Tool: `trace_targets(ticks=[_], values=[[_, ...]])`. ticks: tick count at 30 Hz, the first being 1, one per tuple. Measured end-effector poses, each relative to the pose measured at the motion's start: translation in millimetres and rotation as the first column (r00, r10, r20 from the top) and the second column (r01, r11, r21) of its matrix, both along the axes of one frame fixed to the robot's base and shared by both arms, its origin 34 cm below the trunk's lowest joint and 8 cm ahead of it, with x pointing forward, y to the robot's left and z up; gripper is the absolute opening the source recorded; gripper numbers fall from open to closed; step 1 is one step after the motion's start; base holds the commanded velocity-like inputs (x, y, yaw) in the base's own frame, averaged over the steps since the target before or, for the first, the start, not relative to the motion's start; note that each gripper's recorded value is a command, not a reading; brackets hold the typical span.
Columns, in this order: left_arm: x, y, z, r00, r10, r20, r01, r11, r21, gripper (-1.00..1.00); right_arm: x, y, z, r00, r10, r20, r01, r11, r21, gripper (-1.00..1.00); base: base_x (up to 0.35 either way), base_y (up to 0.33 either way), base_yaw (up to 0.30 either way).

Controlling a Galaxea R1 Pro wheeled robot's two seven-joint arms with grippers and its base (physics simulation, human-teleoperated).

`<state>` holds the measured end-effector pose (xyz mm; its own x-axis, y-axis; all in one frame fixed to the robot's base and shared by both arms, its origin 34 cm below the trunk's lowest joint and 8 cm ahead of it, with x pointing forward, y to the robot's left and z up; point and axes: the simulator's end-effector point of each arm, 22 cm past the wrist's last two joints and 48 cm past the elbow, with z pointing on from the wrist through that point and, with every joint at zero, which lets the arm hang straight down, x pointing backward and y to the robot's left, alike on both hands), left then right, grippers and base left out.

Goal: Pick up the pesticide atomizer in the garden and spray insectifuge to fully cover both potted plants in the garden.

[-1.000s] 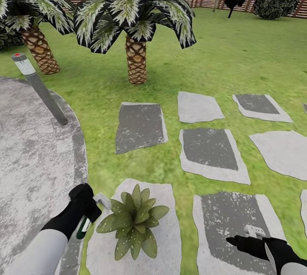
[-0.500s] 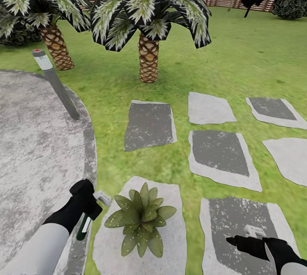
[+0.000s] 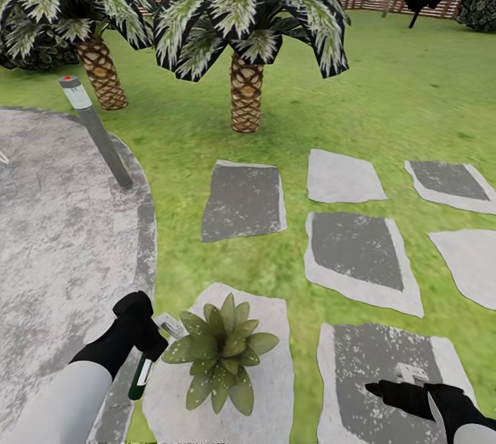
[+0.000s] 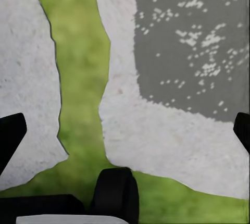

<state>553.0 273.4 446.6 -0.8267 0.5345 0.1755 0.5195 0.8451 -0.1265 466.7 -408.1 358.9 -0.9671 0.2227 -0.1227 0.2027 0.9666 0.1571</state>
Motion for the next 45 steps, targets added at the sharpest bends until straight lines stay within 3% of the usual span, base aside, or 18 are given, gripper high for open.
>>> trace_targets(ticks=[24, 45], values=[[-4.0, 0.6, -5.4, 1.000, 0.006, -0.014, -0.006, 1.000, -0.002, -1.00, -4.5, -0.1, -4.1, 1.000, 0.000, -0.012, 0.000, 1.000, 0.000, 1.00, -0.060, -0.312, 0.196], [-6.4, 0.2, -9.7, 1.000, 0.014, -0.022, -0.014, 1.000, -0.009, -1.00, -8.9, 1.2, -8.3, 1.000, 0.001, -0.023, -0.001, 1.000, 0.000, 1.00, 0.006, -0.013, 0.153]])
